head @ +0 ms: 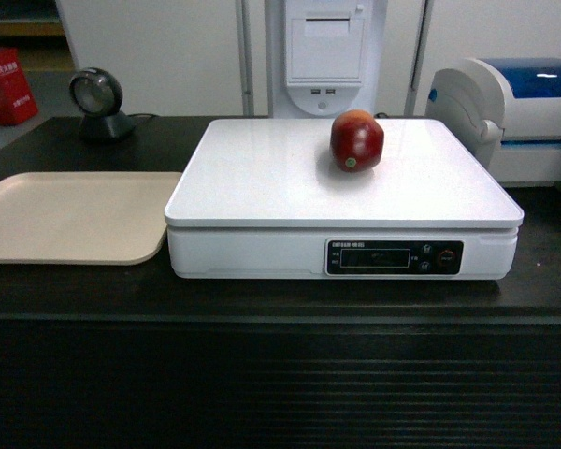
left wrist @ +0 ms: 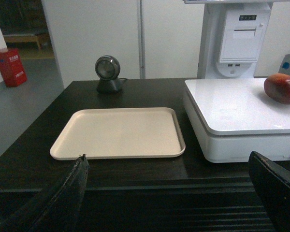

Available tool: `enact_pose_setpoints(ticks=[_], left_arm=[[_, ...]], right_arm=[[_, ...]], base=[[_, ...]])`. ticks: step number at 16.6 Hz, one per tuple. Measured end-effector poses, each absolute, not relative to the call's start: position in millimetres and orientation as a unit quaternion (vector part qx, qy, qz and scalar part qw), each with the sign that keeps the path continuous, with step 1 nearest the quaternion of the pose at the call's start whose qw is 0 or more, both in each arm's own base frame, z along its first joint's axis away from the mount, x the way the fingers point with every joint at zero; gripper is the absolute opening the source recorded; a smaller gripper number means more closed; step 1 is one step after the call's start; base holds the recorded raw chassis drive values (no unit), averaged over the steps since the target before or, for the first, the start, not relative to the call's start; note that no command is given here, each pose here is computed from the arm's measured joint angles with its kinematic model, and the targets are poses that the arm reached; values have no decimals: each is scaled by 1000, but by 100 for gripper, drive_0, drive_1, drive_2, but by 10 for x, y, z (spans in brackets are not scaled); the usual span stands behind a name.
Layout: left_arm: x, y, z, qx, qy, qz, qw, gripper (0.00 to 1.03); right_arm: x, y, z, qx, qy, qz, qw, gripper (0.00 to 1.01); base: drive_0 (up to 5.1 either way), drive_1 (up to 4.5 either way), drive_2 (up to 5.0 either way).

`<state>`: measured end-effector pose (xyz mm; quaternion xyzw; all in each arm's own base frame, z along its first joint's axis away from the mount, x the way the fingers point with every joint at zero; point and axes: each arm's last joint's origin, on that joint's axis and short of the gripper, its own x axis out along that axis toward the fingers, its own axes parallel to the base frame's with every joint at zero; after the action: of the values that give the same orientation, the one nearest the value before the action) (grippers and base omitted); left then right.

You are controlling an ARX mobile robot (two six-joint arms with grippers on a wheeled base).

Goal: Place dark red mango on scale at checkout

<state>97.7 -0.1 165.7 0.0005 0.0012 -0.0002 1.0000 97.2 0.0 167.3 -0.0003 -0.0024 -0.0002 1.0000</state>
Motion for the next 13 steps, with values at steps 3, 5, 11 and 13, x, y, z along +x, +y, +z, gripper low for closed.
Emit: enact_pose_setpoints(ticks=[3,5,11,13], left_arm=[[977,-1,1657,0,1,0,1000,98],[977,-1,1657,0,1,0,1000,98],[977,-1,1657,0,1,0,1000,98],[977,-1,1657,0,1,0,1000,98]], right_arm=[[972,0,1672,0,-2,0,1000,98],[972,0,1673,0,-2,0,1000,98],[972,0,1673,0,-2,0,1000,98],[972,0,1673,0,-2,0,1000,98]], base=[[0,0,0],[0,0,0],[0,0,0],[0,0,0]])
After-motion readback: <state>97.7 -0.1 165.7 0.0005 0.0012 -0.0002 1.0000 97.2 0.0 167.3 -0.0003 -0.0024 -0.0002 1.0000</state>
